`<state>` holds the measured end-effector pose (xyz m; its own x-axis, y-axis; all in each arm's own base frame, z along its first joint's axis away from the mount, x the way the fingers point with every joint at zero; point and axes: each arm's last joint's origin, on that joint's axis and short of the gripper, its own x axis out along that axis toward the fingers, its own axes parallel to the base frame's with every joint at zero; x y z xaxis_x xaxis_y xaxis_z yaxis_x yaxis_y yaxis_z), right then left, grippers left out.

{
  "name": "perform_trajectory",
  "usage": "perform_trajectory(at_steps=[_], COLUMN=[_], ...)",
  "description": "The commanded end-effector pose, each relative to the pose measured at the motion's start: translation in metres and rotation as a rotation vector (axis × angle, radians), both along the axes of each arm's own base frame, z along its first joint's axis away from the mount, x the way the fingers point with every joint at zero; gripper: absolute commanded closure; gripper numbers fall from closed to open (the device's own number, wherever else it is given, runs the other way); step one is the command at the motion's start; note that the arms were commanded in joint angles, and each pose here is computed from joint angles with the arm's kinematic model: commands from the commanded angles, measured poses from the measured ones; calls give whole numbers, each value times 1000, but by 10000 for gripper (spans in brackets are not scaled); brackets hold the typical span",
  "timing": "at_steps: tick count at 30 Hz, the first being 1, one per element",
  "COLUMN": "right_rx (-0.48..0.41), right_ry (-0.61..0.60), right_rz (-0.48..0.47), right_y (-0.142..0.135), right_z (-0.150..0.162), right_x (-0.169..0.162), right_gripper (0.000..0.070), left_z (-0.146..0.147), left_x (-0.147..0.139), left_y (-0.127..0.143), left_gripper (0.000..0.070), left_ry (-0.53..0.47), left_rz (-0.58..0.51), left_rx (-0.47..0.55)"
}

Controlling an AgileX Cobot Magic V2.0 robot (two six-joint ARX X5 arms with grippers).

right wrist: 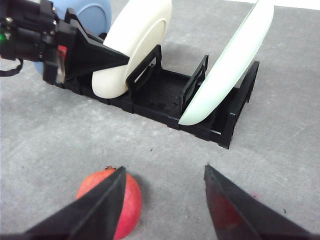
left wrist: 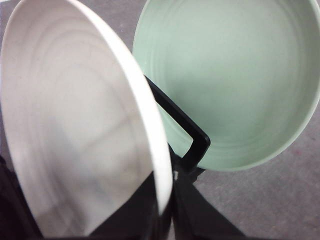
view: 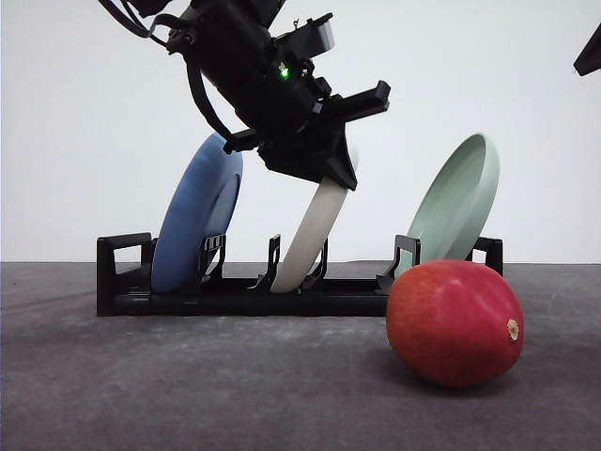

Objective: Place pomegranate in white plate

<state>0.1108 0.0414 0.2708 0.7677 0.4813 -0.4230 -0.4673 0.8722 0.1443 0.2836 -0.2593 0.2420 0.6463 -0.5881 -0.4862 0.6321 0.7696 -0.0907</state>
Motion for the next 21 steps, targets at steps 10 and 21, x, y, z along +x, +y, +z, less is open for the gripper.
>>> perform_trajectory(at_steps=[10, 21], right_rx=[1, 1], right_ry=[-25, -24], right_rz=[8, 8], right_y=[1, 1], right_z=[6, 6], right_x=[0, 0], right_gripper=[387, 387], left_z=[38, 82], left_x=[-9, -33], left_y=[6, 27], left_gripper=[700, 699], left_ry=[22, 34], left_rz=[24, -2], left_rx=[-175, -289])
